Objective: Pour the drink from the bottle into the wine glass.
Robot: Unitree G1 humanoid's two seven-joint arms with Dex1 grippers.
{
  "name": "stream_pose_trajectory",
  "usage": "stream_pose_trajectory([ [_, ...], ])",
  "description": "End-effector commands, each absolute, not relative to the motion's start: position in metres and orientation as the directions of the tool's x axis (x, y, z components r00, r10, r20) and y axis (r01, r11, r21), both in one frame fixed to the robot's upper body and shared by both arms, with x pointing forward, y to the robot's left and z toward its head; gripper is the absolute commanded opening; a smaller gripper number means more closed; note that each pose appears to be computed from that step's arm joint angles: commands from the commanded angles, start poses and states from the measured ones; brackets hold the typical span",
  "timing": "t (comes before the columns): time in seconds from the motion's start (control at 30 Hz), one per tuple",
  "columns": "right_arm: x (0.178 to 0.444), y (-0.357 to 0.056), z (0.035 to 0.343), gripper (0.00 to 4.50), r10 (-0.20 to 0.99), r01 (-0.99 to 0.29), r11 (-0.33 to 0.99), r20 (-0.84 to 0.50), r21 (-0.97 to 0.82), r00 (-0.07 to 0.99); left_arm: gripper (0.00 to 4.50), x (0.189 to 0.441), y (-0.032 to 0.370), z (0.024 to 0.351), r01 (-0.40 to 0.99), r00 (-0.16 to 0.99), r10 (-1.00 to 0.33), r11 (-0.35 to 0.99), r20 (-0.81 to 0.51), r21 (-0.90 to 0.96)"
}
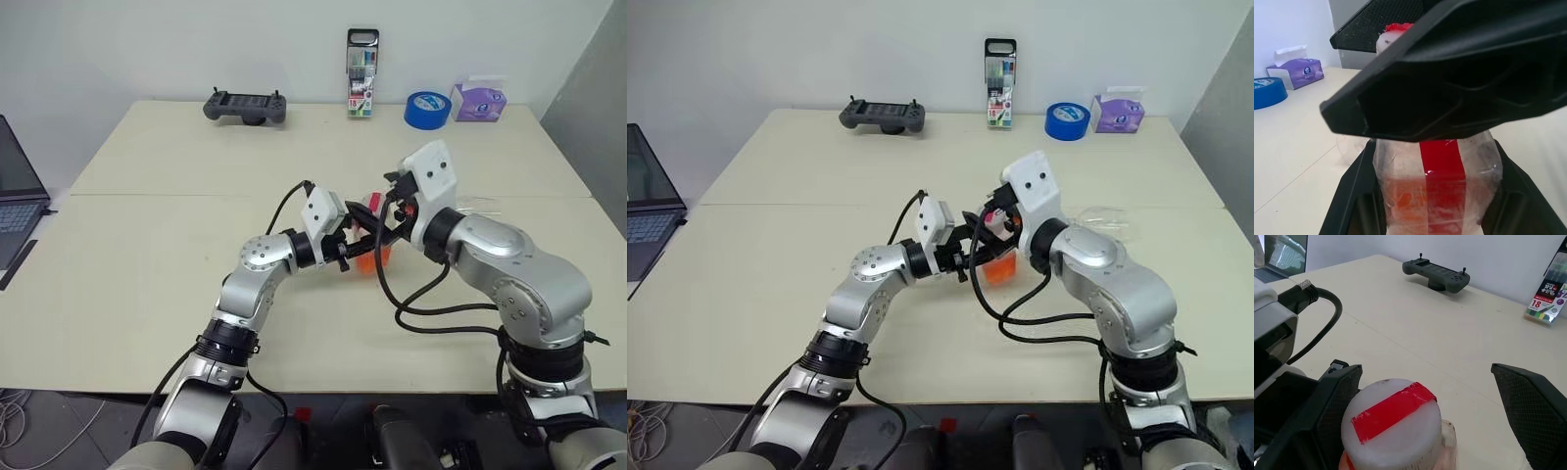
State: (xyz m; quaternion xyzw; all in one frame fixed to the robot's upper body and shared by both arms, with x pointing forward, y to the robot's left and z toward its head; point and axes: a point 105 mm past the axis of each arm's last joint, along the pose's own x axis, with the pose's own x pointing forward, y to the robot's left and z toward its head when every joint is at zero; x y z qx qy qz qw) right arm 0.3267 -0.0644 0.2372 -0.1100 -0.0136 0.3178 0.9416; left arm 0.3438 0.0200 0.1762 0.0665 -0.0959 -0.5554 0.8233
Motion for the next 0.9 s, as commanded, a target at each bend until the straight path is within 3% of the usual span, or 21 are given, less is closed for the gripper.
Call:
stream_pose_trajectory([
  [0.03,0.326,-0.086,0.257,4.5,0.557,-0.533,0.806,0.025,-0.256,0.83,1.84,0.34,0.019,0.192,0.891,0.346,-0.929,0.369,0.131,0.263],
  [0.37,0.314,-0.105,0.251,4.5,0.577,-0.557,0.785,-0.009,-0.272,0.817,1.84,0.342,0.018,0.193,0.892,0.344,-0.93,0.366,0.127,0.266],
  [0.9,0.282,-0.084,0.253,4.5,0.75,-0.724,0.636,-0.005,-0.266,0.661,1.84,0.344,0.02,0.193,0.888,0.346,-0.93,0.367,0.121,0.279],
])
